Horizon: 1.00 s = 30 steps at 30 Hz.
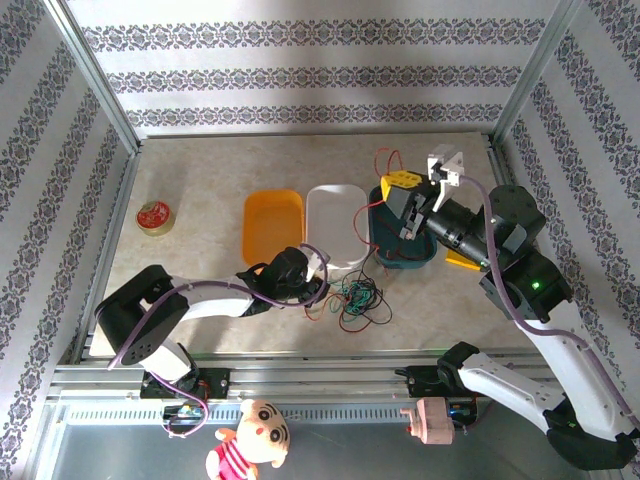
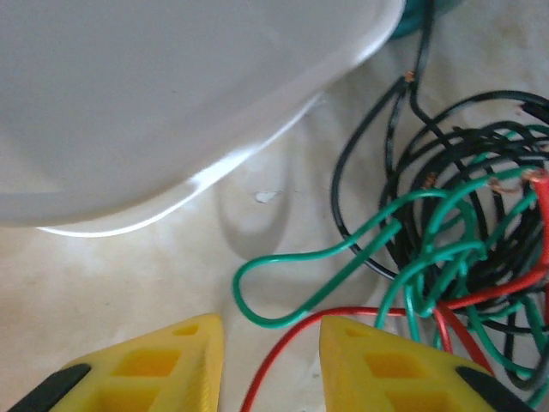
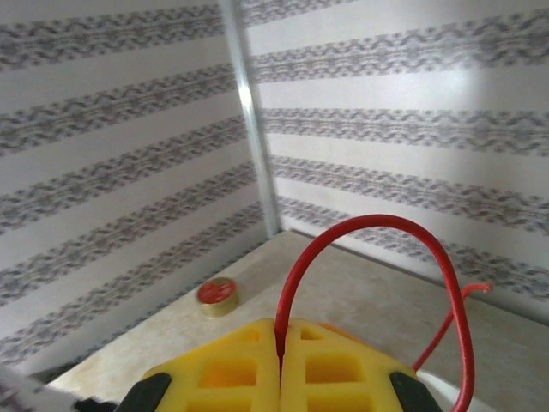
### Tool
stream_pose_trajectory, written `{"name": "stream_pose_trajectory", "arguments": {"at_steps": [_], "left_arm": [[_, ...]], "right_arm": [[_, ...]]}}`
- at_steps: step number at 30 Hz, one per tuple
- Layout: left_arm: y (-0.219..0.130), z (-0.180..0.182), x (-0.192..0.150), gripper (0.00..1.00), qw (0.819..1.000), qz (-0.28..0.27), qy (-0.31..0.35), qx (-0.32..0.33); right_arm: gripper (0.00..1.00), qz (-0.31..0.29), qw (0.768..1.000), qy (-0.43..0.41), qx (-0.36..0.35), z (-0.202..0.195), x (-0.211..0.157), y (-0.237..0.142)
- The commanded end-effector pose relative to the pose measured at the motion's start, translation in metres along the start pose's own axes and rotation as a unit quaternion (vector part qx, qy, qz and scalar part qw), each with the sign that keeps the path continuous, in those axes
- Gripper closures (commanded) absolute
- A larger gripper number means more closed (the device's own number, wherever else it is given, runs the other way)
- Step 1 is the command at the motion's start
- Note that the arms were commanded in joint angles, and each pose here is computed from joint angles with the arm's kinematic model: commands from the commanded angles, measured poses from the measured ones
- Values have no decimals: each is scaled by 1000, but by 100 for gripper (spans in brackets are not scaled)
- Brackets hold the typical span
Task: Untangle the cables
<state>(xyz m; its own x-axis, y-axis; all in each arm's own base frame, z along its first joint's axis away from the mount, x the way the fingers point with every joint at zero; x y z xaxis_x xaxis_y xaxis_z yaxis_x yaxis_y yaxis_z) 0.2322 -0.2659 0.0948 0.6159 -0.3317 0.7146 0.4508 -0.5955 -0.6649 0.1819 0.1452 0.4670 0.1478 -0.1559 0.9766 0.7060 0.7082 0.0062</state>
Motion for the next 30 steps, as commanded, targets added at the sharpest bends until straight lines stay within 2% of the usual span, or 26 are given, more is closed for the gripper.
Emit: {"name": "stream_pose_trajectory", "arguments": {"at_steps": [1,6,10,14,17,21,25,30], "left_arm": [[-12,5,10,63,998,-50,-16,38],[-26,12,16,57,993,-86,-41,69],[-34,18,16,53,988,-106,-58,92],[-34,20,11,50,989,-99,-62,94],[-34,19,11,47,989,-97,-57,91],[-34,17,13,44,991,-89,-50,87],[-34,14,13,41,992,-88,-45,82],[-36,9,15,38,994,-81,-28,71]], "right_arm": [[100,-22,995,-11,-93,-24,7,0],[100,7,984,0,-180,-68,-6,17],[100,13,978,22,-208,-103,-9,29],[100,29,968,55,-242,-145,-21,40],[100,69,956,81,-272,-174,-52,50],[100,146,935,122,-301,-203,-118,61],[100,213,906,162,-328,-221,-181,64],[100,270,880,207,-332,-231,-232,66]]}}
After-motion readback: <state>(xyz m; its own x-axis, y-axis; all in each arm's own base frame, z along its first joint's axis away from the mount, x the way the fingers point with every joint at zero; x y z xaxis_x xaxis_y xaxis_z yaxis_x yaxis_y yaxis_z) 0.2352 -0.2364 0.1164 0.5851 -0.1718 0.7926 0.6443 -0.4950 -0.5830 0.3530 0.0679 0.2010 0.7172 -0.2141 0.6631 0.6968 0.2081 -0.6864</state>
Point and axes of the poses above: each hand's point on the last joint's axis, 136 mm out from that joint toward the fingers, its own y axis out along the fingers, its own z axis along the line the jaws close on, x = y × z, the point moved 6 cm from there along -y, back along the fingers, and after that the axes turned 2 degrees about y, right-handed, at the moved point
